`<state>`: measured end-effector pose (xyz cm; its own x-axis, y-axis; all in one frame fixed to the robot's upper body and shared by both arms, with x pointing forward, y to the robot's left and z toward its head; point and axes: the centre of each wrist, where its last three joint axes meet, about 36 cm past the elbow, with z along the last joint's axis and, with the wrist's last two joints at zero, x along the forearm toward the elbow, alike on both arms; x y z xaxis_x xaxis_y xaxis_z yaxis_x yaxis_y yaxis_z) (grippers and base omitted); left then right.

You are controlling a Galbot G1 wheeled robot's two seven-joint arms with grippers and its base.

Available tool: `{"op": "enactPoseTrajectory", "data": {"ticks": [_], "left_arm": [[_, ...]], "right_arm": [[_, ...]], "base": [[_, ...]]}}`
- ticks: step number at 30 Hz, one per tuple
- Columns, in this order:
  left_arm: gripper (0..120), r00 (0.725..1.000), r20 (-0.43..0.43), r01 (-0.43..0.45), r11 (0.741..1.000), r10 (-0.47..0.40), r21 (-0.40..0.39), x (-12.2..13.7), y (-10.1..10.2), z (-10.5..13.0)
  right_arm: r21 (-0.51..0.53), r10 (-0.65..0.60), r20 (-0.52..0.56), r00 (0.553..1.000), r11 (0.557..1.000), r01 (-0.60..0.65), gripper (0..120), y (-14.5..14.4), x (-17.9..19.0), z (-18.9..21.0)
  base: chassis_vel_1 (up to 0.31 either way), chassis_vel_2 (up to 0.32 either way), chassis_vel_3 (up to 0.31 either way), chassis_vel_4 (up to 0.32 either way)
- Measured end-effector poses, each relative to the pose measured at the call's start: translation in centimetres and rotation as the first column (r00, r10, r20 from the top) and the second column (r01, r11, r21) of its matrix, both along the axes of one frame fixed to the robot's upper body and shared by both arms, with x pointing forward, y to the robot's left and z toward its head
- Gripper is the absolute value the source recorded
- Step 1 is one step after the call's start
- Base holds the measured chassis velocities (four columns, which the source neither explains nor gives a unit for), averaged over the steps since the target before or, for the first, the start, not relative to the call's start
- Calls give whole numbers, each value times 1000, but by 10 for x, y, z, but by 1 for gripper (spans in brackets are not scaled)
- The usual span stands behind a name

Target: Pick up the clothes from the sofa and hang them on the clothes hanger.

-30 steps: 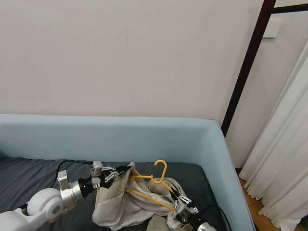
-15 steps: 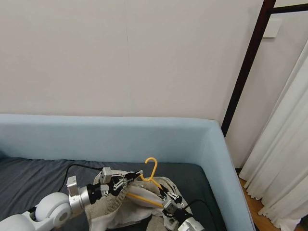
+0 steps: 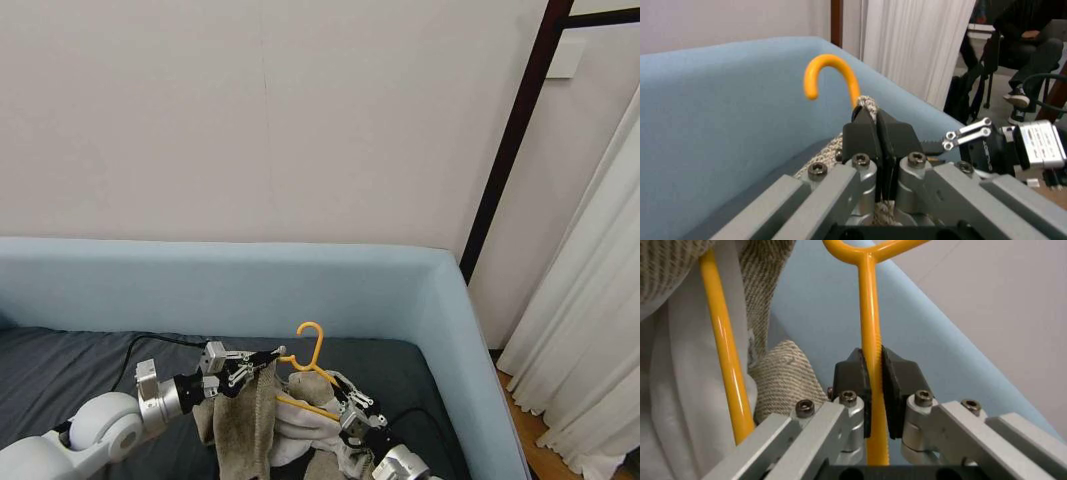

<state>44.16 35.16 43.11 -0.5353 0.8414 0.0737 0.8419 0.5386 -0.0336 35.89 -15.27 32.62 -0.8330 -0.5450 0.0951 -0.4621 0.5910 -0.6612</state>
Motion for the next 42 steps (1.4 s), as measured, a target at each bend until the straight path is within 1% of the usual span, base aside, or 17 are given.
{"op": "enactPoseTrajectory", "data": {"ticks": [3, 10, 13, 15, 18, 20, 24, 29, 33, 34, 37, 38, 39, 41, 42], "left_arm": [[0, 1000, 8, 22, 1000, -22, -8, 4, -12, 5], [0, 997, 26, 71, 997, -71, -19, 0, -24, 18], [0, 994, 31, 105, 994, -104, -35, -8, -33, 23], [0, 993, 30, 118, 992, -117, -35, -12, -35, 22], [0, 986, 24, 164, 986, -164, -39, -26, -43, 20], [0, 985, 23, 174, 984, -173, -38, -29, -44, 20], [0, 978, 21, 206, 978, -205, -16, -37, -43, 17], [0, 970, 17, 244, 970, -244, 10, -44, -40, 10], [0, 958, 13, 287, 957, -287, 44, -49, -41, -6], [0, 958, 13, 287, 957, -287, 44, -49, -41, -6], [0, 958, 24, 284, 955, -287, 86, -49, -32, -15], [0, 959, 29, 277, 956, -281, 94, -47, -28, -15], [0, 959, 29, 277, 956, -281, 94, -47, -28, -15], [3, 963, 39, 262, 959, -267, 106, -45, -23, -16], [8, 964, 43, 257, 960, -263, 111, -45, -21, -16]], "right_arm": [[-20, 1, 2, 1000, 1000, -1, 5, 4, 6, -2], [-28, -5, -9, 1000, 1000, 5, 5, 8, 18, -2], [-21, -12, -17, 1000, 1000, 12, 5, 16, 24, -1], [-19, -18, -18, 1000, 1000, 18, 5, 19, 27, -1], [-11, -38, -11, 999, 999, 38, 5, 25, 39, 1], [-9, -45, -8, 999, 999, 45, 5, 26, 41, 1], [9, -85, 5, 996, 996, 85, 5, 27, 51, 5], [21, -147, 33, 989, 989, 146, 5, 16, 60, 9], [32, -199, 62, 978, 980, 197, 5, 0, 57, 8], [32, -199, 62, 978, 980, 197, 5, 0, 57, 8], [32, -204, 115, 972, 979, 201, 5, -9, 54, 7], [35, -204, 137, 969, 979, 201, 5, -11, 55, 7], [35, -204, 137, 969, 979, 201, 5, -11, 55, 7], [42, -205, 176, 963, 979, 201, 5, -13, 57, 8], [44, -203, 197, 959, 979, 198, 5, -13, 58, 9]], "base": [[0, 0, 0, 0], [0, 0, 0, 0], [0, 0, 0, 0], [0, 0, 0, 0], [0, 0, 0, 0], [0, 0, 0, 0], [0, 0, 0, 0], [0, 0, 0, 0], [0, 0, 0, 0], [0, 0, 0, 0], [0, 0, 0, 0], [0, 0, 0, 0], [0, 0, 0, 0], [0, 0, 0, 0], [0, 0, 0, 0]]}}
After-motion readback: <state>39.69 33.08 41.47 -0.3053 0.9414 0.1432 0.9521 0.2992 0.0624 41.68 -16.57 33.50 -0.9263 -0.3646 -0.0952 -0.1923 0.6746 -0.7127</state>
